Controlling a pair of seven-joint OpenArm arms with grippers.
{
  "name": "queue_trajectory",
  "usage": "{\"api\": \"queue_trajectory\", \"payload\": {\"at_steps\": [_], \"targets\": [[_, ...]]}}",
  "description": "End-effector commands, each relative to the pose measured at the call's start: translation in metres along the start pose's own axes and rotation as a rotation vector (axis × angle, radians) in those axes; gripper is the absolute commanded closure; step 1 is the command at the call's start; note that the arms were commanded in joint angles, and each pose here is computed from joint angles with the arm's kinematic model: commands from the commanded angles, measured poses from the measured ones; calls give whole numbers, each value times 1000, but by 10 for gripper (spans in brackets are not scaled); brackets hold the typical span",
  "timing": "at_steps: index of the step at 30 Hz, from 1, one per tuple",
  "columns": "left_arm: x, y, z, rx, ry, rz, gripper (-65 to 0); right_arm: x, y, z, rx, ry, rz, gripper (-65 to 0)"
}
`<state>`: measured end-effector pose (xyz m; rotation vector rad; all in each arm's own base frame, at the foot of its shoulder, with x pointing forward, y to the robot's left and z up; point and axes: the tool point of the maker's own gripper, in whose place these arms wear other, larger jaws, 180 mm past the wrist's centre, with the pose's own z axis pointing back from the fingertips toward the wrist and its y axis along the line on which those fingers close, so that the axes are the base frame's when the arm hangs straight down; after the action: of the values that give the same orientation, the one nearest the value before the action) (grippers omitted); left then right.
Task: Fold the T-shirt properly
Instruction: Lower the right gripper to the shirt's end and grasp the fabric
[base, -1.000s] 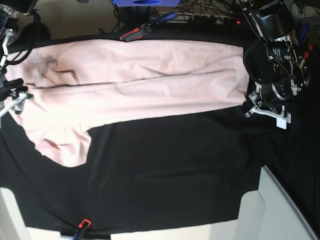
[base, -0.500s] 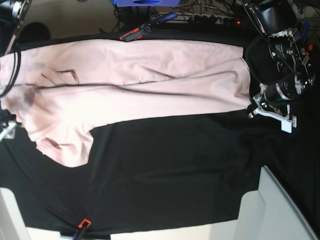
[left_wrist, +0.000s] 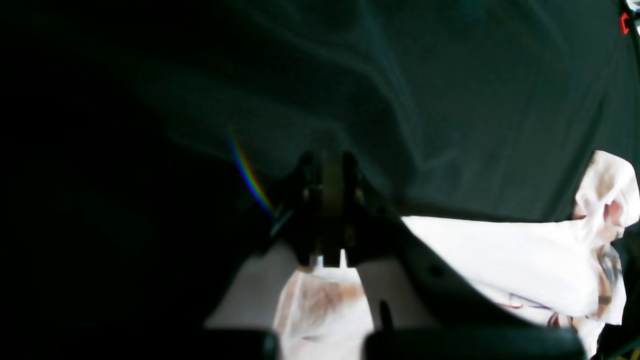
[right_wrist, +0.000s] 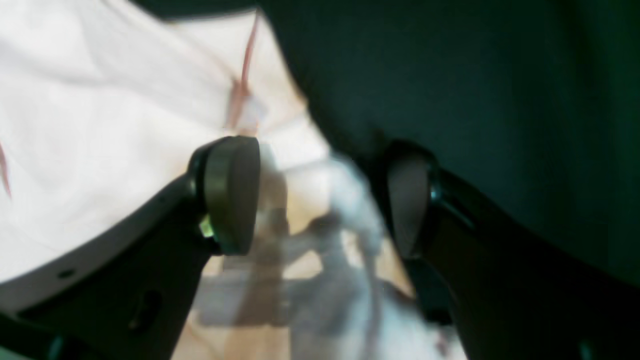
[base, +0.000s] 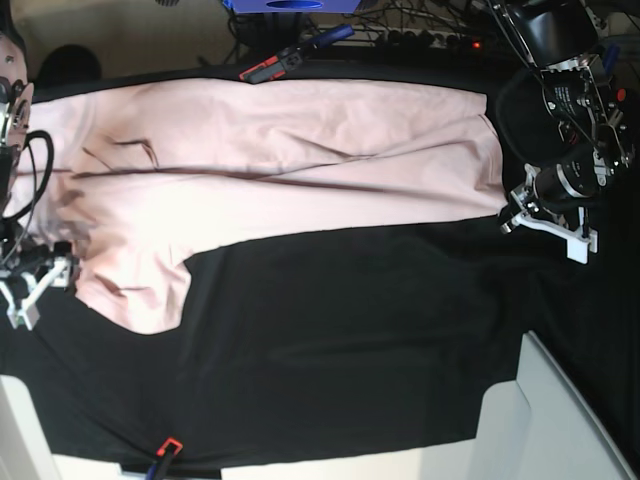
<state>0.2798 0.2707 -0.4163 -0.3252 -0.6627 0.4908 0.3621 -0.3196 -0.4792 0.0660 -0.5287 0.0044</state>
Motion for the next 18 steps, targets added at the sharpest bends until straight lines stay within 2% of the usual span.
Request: {"api": "queue_trajectory", "payload": {"at_steps": [1,4,11,18], "targets": [[16,-1,6,-4,-43,-16,0,25,-11,7,-17,-60,5,-398],[15,-1,7,-3,-42,-18,0,15,-6,1,-2,-52,0,-416],[15,0,6,-3,-41,-17,0,10,-4,-2,2,-50,-9,-415],[15,-3,4,-9,-40,-16,0,9,36,-17,69,-47,-9,-403]]}}
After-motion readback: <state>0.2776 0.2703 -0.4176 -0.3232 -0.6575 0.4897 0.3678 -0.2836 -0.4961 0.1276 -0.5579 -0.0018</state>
